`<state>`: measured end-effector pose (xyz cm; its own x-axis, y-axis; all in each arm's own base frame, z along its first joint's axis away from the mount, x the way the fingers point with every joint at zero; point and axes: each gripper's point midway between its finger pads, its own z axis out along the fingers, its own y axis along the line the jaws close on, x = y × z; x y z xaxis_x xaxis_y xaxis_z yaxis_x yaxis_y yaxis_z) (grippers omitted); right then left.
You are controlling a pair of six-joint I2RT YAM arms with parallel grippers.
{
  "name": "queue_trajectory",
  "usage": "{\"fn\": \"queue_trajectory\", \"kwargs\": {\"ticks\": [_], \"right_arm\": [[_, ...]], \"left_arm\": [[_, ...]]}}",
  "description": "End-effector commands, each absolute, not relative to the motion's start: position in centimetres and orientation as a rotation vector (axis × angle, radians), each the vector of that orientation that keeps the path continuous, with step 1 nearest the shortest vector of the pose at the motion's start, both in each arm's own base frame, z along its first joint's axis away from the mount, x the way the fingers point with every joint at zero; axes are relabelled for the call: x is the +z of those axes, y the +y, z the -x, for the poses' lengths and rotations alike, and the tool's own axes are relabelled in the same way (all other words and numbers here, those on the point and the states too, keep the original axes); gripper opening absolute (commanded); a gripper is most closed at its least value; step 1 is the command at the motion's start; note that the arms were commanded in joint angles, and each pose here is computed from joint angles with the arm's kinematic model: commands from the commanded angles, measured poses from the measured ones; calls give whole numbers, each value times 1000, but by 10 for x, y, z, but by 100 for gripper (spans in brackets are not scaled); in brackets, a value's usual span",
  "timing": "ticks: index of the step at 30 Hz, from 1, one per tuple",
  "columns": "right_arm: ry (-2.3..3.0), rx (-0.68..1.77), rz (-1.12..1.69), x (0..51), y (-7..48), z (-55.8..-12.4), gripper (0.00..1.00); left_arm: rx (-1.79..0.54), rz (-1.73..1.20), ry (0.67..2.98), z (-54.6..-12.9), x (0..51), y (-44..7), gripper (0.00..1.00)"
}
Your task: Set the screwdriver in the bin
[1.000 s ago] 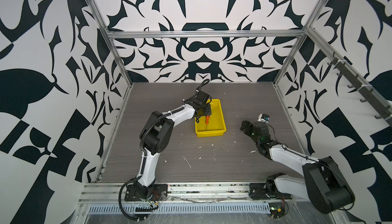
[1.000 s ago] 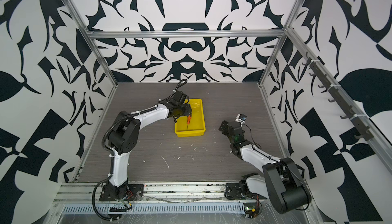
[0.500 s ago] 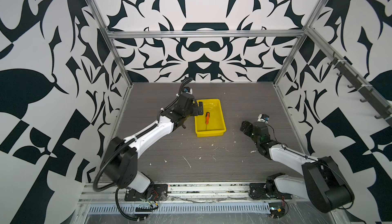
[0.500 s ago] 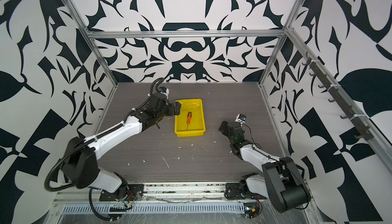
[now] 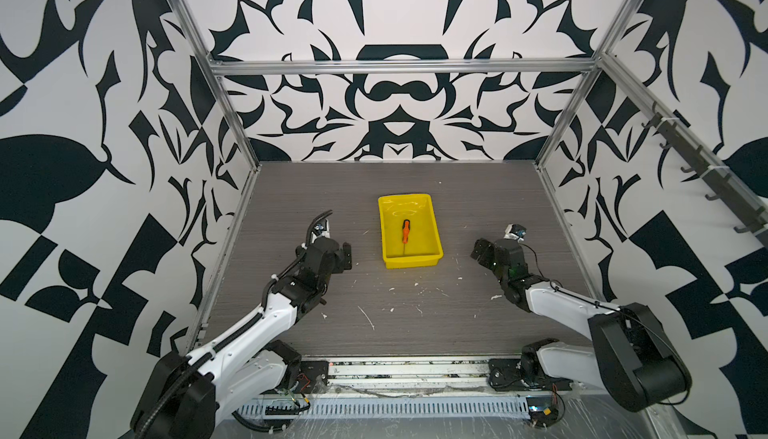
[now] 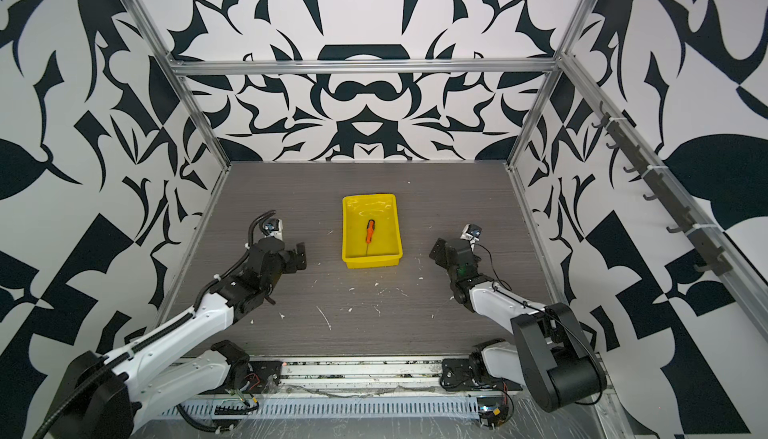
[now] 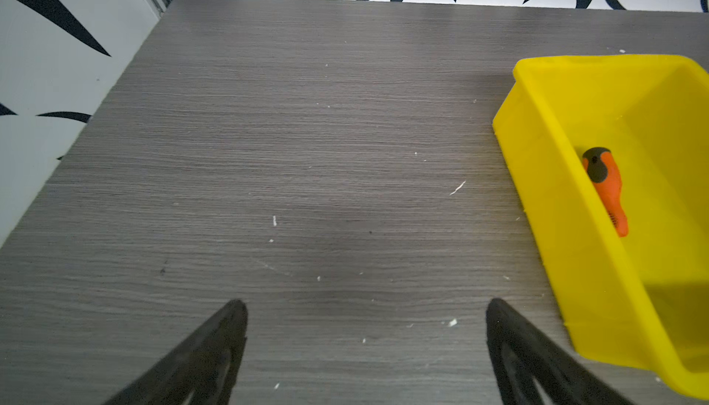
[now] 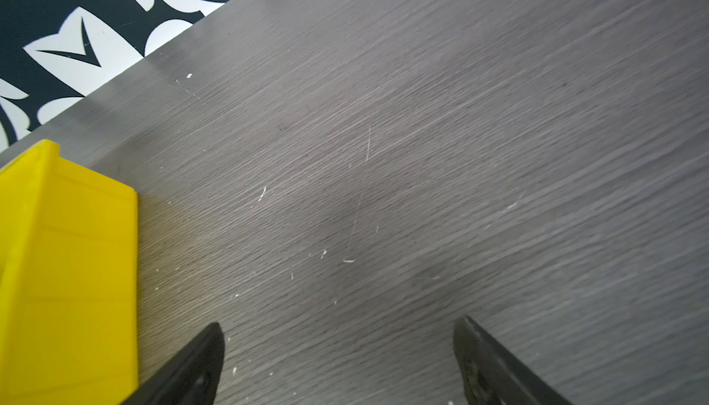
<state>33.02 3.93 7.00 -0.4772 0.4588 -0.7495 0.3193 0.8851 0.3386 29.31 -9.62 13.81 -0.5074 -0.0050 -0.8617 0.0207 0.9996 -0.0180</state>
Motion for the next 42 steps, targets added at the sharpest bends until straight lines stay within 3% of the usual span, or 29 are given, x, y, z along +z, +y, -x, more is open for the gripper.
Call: {"fn": "queue_trajectory", "kwargs": {"ticks": [1, 5, 10, 14, 22, 30, 38, 42], "right_arm": [[2025, 106, -519, 99, 30, -339, 96], [1951, 2, -519, 139, 13, -336, 96], [1828, -182, -479, 182, -13, -325, 97], [1730, -352, -399, 193, -28, -323, 100], [1865, -531, -196, 152, -19, -357, 99], [1892, -471, -161, 114, -7, -380, 99], [1837, -323, -152, 100, -8, -369, 100], [1820, -355, -99, 94, -1, -370, 92]], "left_arm": [[-36, -29, 2005, -292, 158, -92, 100], [-18, 19, 2014, -289, 158, -85, 100], [170, 209, 2037, -290, 155, -52, 100], [122, 170, 2052, -291, 153, -61, 100], [88, 208, 1988, -281, 161, -53, 100], [95, 214, 1988, -281, 161, -52, 100], [119, 200, 2022, -288, 157, -56, 100], [111, 196, 2022, -287, 157, -57, 100]]}}
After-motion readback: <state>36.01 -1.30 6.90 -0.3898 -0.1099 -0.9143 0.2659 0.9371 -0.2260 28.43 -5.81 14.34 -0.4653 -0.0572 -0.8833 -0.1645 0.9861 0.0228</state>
